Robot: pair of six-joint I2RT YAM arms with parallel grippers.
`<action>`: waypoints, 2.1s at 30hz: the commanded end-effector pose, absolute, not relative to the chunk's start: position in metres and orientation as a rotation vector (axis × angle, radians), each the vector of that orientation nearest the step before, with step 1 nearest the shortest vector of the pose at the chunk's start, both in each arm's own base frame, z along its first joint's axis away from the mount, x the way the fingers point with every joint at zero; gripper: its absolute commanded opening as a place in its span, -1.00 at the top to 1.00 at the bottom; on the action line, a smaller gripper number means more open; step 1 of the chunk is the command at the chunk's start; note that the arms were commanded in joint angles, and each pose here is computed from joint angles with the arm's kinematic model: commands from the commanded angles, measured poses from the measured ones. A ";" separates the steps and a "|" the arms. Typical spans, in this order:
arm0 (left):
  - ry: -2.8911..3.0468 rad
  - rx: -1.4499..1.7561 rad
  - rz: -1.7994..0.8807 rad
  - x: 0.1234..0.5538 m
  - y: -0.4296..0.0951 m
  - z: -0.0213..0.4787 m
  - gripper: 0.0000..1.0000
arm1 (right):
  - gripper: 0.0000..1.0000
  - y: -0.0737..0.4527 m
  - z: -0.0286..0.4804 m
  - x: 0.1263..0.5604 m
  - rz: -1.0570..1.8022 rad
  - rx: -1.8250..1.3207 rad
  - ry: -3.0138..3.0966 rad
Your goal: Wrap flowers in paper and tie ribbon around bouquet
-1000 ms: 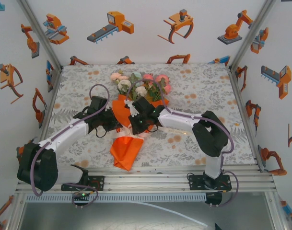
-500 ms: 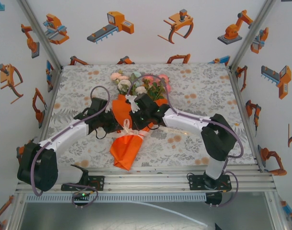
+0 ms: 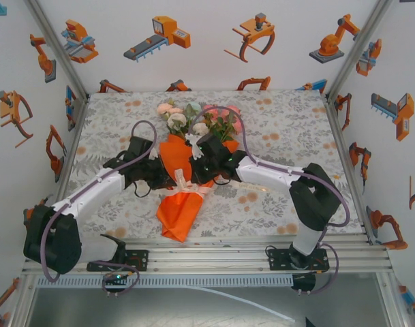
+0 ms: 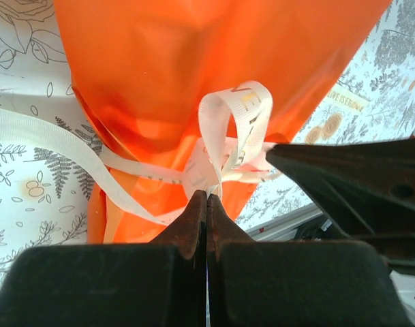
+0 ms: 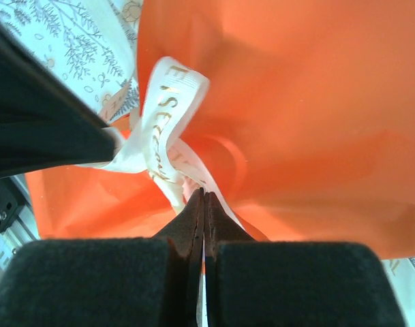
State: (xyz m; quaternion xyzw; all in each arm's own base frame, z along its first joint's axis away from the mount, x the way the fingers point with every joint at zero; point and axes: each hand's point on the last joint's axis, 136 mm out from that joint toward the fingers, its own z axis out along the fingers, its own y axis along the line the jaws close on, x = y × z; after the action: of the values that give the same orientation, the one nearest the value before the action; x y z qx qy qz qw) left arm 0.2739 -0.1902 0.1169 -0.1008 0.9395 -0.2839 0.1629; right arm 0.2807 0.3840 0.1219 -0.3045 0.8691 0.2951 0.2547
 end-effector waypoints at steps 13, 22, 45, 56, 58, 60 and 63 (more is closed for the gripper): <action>2.593 -0.150 -0.468 0.288 -0.153 0.153 1.00 | 1.00 0.385 0.146 0.287 0.841 -0.770 2.288; 2.540 0.015 -0.653 0.280 -0.180 0.182 1.00 | 1.00 0.387 0.144 0.287 0.850 -0.766 2.291; 2.716 -0.309 -0.490 0.302 -0.171 0.108 1.00 | 0.43 0.360 0.161 0.285 0.759 -0.739 2.288; 2.715 -0.349 -0.490 0.314 -0.169 0.099 1.00 | 0.08 0.400 0.173 0.234 0.754 -1.141 2.089; 2.699 -0.367 -0.505 0.320 -0.170 0.099 1.00 | 0.12 0.409 0.171 0.232 0.783 -1.164 2.095; 2.686 -0.378 -0.539 0.327 -0.172 0.102 1.00 | 0.15 0.417 0.170 0.227 0.811 -1.188 2.094; 2.669 -0.377 -0.609 0.336 -0.181 0.110 1.00 | 0.14 0.426 0.171 0.221 0.840 -1.192 2.080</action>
State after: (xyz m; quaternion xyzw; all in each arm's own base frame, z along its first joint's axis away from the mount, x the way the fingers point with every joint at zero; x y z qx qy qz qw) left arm 0.3219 -0.1694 0.0956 -0.1298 0.9583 -0.1824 0.1775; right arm 0.2292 0.4134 0.1541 -0.4331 0.8009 0.2963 0.2884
